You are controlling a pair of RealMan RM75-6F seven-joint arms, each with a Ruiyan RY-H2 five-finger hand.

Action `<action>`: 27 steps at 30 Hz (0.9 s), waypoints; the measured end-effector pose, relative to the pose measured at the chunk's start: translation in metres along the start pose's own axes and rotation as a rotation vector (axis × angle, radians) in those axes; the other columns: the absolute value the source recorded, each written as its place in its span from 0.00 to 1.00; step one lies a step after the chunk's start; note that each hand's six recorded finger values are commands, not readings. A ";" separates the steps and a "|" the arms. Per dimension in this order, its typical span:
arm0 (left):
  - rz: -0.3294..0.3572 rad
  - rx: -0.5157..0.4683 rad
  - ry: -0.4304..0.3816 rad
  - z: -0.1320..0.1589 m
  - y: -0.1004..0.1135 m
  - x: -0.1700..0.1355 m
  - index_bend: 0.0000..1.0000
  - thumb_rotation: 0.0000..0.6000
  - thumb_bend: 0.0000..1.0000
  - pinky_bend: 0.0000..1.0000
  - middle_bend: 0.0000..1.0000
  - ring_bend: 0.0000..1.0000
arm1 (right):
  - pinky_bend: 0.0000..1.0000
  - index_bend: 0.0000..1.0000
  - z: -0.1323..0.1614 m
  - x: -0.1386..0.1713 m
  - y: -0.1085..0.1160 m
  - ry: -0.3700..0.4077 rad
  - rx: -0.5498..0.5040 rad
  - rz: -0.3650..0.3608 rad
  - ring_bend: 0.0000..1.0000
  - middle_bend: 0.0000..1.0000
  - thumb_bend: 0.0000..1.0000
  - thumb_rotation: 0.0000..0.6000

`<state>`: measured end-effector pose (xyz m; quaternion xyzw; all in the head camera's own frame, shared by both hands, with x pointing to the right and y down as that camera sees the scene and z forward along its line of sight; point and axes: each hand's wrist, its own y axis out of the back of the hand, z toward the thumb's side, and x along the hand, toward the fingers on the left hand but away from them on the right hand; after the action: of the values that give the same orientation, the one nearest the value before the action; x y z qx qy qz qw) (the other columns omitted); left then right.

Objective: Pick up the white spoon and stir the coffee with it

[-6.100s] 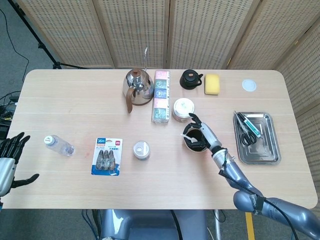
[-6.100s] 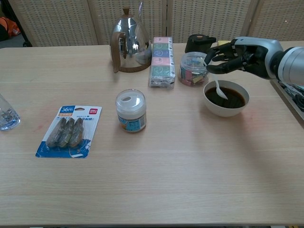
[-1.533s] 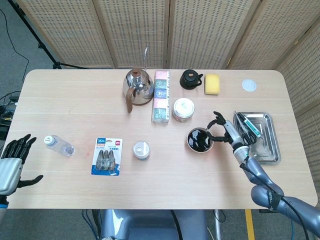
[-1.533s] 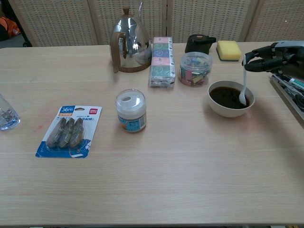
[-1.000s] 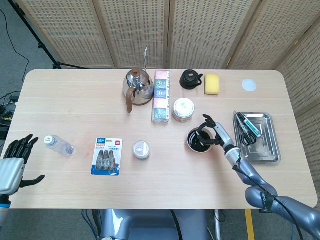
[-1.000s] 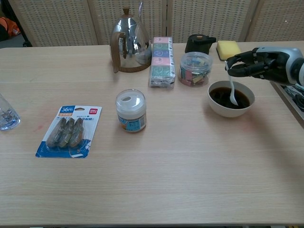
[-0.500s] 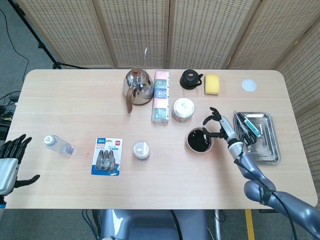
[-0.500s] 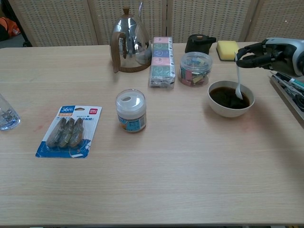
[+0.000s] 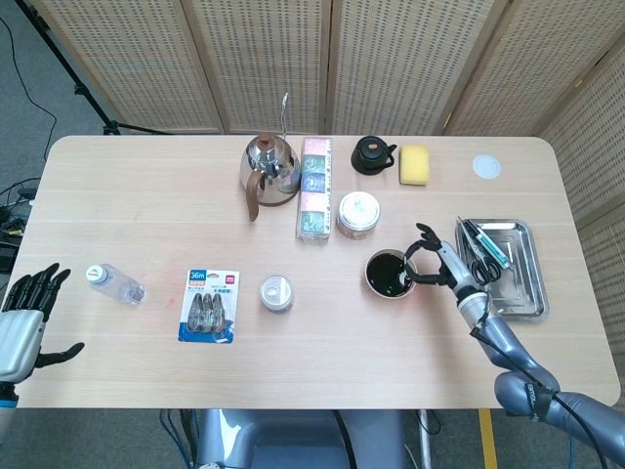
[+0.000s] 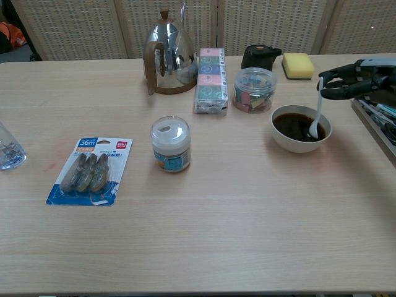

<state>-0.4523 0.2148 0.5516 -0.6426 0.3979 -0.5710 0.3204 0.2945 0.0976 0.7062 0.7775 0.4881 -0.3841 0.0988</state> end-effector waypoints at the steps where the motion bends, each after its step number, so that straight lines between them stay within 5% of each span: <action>1: -0.001 0.000 -0.002 0.000 0.000 0.000 0.00 1.00 0.00 0.00 0.00 0.00 | 0.00 0.61 -0.001 0.000 -0.001 0.000 0.001 0.000 0.00 0.00 0.62 1.00; 5: 0.002 -0.002 -0.003 0.000 0.001 -0.001 0.00 1.00 0.00 0.00 0.00 0.00 | 0.00 0.53 -0.001 -0.001 -0.002 0.005 0.004 -0.002 0.00 0.00 0.28 1.00; 7: 0.003 -0.003 -0.002 -0.001 0.001 -0.001 0.00 1.00 0.00 0.00 0.00 0.00 | 0.00 0.41 0.000 0.000 -0.001 0.009 0.014 0.000 0.00 0.00 0.06 1.00; 9: 0.002 -0.003 -0.003 -0.001 0.001 -0.001 0.00 1.00 0.00 0.00 0.00 0.00 | 0.00 0.32 0.002 0.000 0.000 0.014 0.029 0.001 0.00 0.00 0.00 1.00; 15: 0.000 -0.005 -0.013 0.002 0.001 -0.002 0.00 1.00 0.00 0.00 0.00 0.00 | 0.00 0.15 0.010 0.007 0.002 0.036 0.087 0.004 0.00 0.00 0.00 1.00; 21: 0.014 -0.011 -0.020 0.004 0.005 -0.005 0.00 1.00 0.00 0.00 0.00 0.00 | 0.00 0.11 0.019 0.026 0.011 0.071 0.189 -0.017 0.00 0.00 0.00 1.00; 27: 0.029 -0.012 -0.013 0.003 0.010 -0.010 0.00 1.00 0.00 0.00 0.00 0.00 | 0.00 0.11 0.022 0.053 0.032 0.117 0.403 -0.105 0.00 0.00 0.00 1.00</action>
<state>-0.4506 0.2186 0.5381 -0.6425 0.4084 -0.5597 0.3273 0.3221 0.1062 0.6470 0.7760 0.4464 -0.4326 -0.1073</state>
